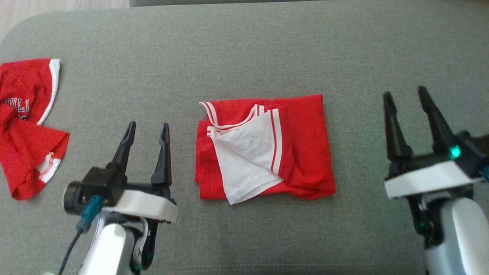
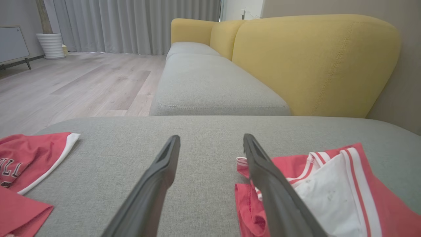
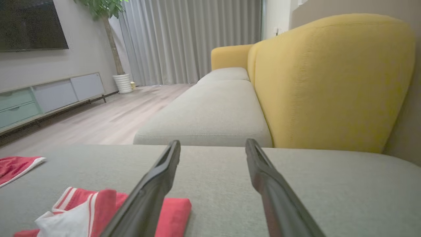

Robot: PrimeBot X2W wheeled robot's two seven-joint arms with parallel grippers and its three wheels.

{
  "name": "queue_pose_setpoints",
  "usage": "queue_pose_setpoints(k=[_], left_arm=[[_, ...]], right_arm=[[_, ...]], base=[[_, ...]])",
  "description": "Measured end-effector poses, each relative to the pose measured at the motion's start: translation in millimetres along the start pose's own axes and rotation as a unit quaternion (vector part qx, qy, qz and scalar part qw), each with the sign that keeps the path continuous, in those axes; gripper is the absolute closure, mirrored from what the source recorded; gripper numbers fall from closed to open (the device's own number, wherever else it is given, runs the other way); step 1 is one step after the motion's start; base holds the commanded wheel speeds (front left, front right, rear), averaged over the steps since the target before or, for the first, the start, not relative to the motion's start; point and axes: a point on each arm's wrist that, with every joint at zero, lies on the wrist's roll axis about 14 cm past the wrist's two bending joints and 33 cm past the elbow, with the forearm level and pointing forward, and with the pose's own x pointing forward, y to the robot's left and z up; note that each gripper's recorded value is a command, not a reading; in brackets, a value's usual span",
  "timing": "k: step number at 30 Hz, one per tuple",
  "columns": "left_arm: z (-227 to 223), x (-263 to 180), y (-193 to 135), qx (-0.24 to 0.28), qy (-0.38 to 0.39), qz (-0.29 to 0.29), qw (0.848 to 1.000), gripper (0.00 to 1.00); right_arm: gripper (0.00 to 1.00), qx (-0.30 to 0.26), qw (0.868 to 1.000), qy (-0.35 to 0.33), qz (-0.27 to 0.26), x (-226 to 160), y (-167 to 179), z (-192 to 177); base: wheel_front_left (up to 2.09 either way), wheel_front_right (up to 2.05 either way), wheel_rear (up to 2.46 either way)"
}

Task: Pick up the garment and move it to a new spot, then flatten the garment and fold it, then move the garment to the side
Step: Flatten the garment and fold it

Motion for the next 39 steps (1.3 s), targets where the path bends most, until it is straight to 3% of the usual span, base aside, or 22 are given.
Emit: queue_pose_setpoints(k=[9, 27, 28, 29, 30, 34, 39], left_arm=[[-3.6, -13.0, 0.2, 0.003, 0.009, -0.001, 1.000, 0.00], [2.4, -18.1, 4.5, 0.012, 0.002, 0.004, 1.000, 0.00], [2.1, -18.0, 4.4, 0.012, 0.002, 0.004, 1.000, 0.00], [1.5, -17.9, 4.4, 0.012, 0.003, 0.004, 1.000, 0.00], [0.9, -17.9, 4.5, 0.011, 0.004, 0.004, 1.000, 0.00], [-3.5, -17.6, 6.6, 0.011, 0.010, 0.006, 1.000, 0.00], [-7.7, -16.8, 10.3, 0.011, 0.017, 0.011, 1.000, 0.00]], right_arm=[[0.00, -0.013, 0.999, 0.028, -0.039, -32.8, -20.0, -7.8], [0.00, 0.003, 0.999, 0.038, -0.037, -35.8, -12.8, -9.0], [0.25, 0.004, 0.998, 0.041, -0.036, -35.5, -12.4, -10.5], [0.82, 0.007, 0.998, 0.044, -0.036, -35.2, -11.9, -12.7], [1.00, 0.012, 0.998, 0.049, -0.035, -34.9, -11.5, -16.1], [1.00, 0.036, 0.995, 0.083, -0.030, -32.1, -7.3, -38.2], [1.00, 0.059, 0.992, 0.111, 0.015, -8.8, 21.4, -62.0]], base=[[0.00, 0.00, 0.00], [0.00, 0.00, 0.00], [0.00, 0.00, 0.00], [0.00, 0.00, 0.00], [0.00, 0.00, 0.00], [0.00, 0.00, 0.00], [0.00, 0.00, 0.00]])
